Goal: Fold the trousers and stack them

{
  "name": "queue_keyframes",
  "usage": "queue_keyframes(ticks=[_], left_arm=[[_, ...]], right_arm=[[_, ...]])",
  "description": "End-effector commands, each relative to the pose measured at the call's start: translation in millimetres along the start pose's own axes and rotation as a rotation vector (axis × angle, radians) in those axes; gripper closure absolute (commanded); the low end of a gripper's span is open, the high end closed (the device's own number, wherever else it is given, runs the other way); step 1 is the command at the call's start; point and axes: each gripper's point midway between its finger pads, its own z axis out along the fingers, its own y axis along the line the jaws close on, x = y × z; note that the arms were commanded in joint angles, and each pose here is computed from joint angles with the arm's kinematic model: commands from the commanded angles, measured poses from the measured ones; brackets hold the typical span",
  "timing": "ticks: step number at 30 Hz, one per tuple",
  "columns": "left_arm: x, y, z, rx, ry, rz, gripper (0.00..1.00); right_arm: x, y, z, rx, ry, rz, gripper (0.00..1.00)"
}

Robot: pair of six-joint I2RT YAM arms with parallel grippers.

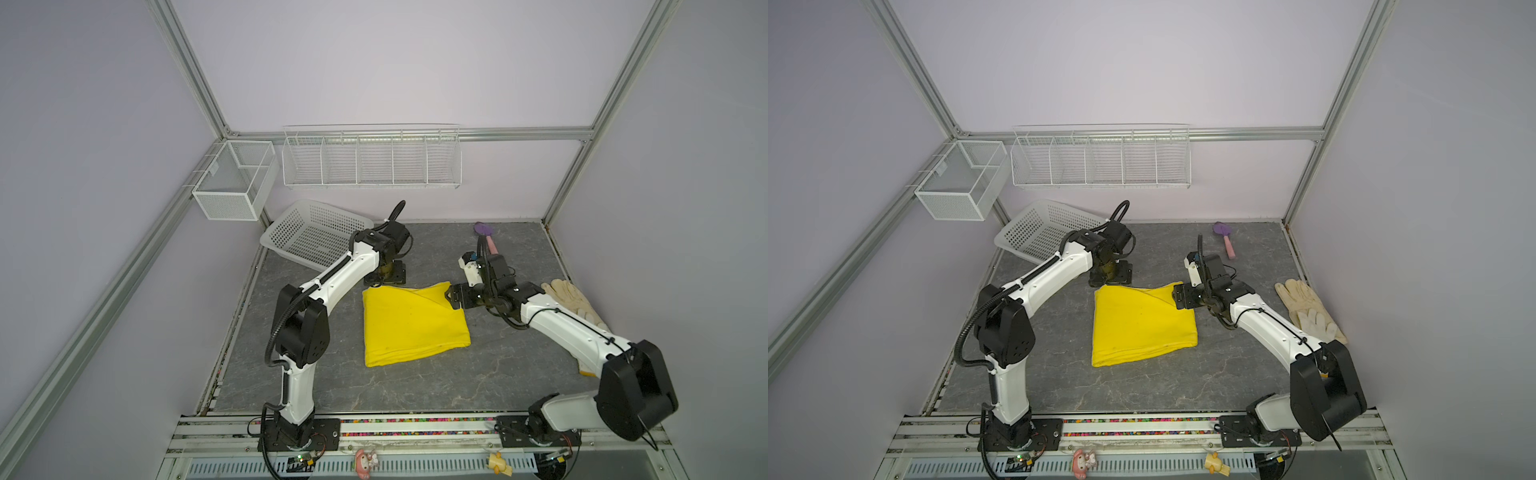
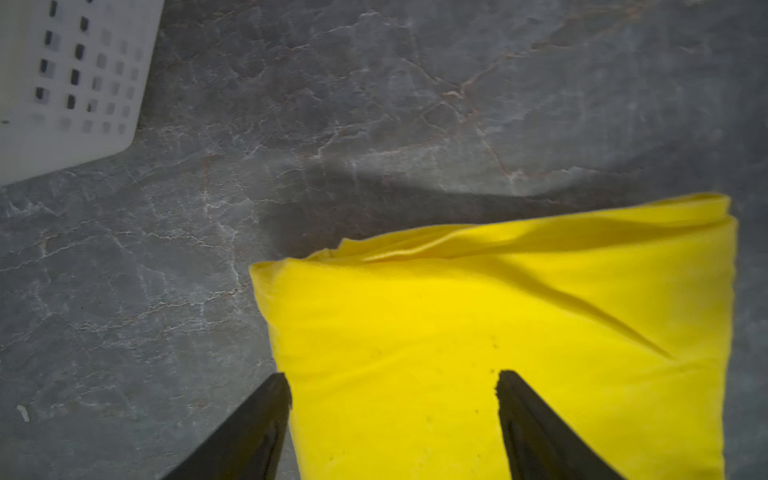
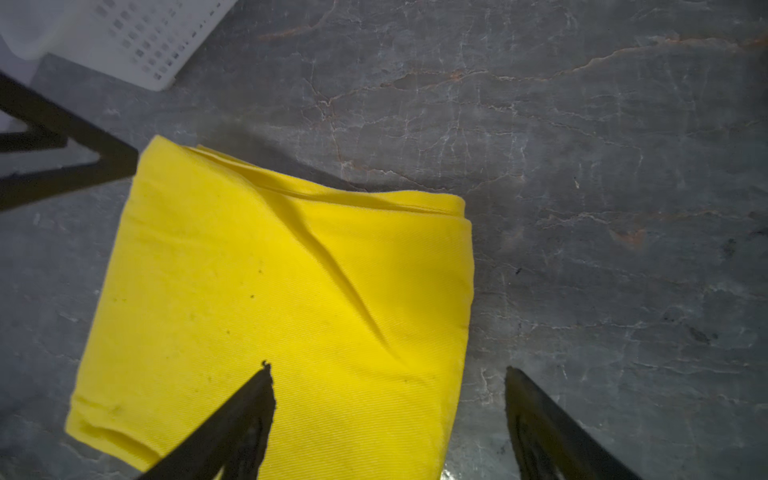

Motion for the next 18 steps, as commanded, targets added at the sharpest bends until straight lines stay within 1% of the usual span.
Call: queue_keyframes(ticks=[1,4,6,7,9,12,15,18], left_arm=[[29,-31,-13,0.073,0.019,-0.109,0.19],[52,-47,-1,0.096,0.025,-0.208,0.18],[65,-57,12,0.107,0.026,-0.270,0.15],[70,-64,18,0.115,0.025,-0.282,0.14],[78,-73,33,0.106,0.036,-0.295,0.14],[89,-75,58,0.082,0.059,-0.310,0.14],[99,-66,78,0.041,0.072,-0.307,0.15],[107,-55,97,-0.015,0.086,-0.269,0.15]], right_arm=[[10,-7,-14,-0.040,0.006,0.052,0.07],[8,-20,-28,-0.033,-0.022,0.094,0.03],[18,-28,-32,-0.022,-0.018,0.115,0.00],[19,-32,-35,-0.016,-0.026,0.125,0.01],[21,-37,-39,-0.010,-0.036,0.142,0.03],[25,-42,-43,-0.005,-0.039,0.160,0.04],[26,-45,-46,0.002,-0.042,0.166,0.04],[29,-49,-47,0.010,-0.040,0.171,0.05]])
